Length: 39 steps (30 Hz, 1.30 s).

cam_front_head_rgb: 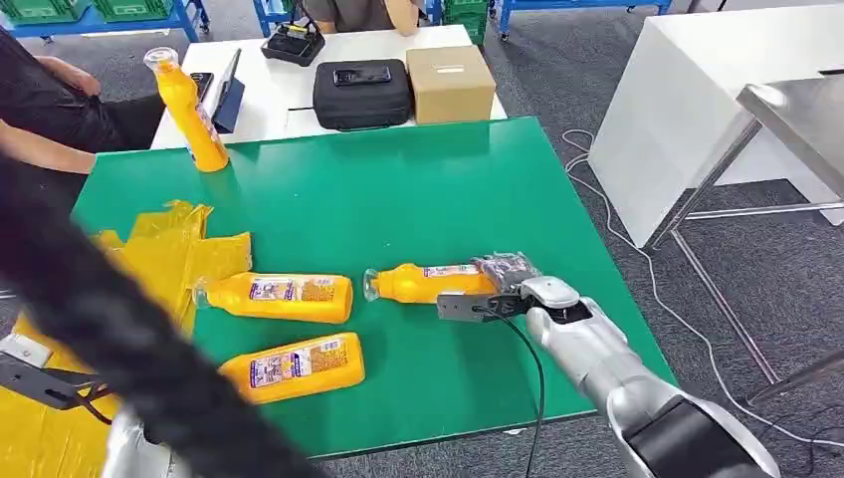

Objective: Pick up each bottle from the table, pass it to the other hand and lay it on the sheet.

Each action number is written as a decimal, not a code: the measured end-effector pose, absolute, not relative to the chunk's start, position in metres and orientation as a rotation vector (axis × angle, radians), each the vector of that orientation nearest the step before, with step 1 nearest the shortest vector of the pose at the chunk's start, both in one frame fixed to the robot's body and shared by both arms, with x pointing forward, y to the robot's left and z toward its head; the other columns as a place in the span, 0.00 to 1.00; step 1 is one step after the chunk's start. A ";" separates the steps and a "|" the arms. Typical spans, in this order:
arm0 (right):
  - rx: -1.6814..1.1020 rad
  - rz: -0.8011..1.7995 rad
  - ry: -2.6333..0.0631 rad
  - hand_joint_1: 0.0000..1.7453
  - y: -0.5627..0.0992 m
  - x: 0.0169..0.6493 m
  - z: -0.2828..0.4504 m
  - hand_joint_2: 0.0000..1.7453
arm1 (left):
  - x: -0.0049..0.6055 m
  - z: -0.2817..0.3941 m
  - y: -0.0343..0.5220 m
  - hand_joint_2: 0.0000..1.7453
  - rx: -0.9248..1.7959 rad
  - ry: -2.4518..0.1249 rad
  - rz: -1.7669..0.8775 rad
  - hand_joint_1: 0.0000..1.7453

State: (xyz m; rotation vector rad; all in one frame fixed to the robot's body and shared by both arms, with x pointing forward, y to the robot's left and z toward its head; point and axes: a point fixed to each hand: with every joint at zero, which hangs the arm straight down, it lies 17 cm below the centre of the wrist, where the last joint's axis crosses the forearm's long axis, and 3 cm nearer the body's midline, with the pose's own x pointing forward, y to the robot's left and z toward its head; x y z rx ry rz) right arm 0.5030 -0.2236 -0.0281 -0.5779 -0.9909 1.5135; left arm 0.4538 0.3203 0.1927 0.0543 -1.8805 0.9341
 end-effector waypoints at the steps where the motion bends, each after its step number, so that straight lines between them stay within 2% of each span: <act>1: -0.572 1.512 -0.984 1.00 -0.224 0.502 -0.030 1.00 | 0.454 0.192 0.320 0.00 0.055 -1.880 0.934 0.00; 18: -0.547 1.524 -0.967 1.00 -0.206 0.503 -0.030 1.00 | 0.443 0.197 0.326 0.00 0.058 -1.900 0.943 0.00; 26: -0.540 1.435 -0.990 1.00 -0.210 0.506 -0.026 1.00 | 0.443 0.194 0.325 0.00 0.052 -1.895 0.929 0.00; 34: -0.751 1.284 -1.090 1.00 -0.263 0.502 0.020 1.00 | 0.414 0.174 0.342 0.00 0.087 -1.865 0.936 0.00; 39: -0.774 1.271 -1.118 1.00 -0.268 0.498 0.032 1.00 | 0.407 0.171 0.349 0.00 0.102 -1.863 0.945 0.00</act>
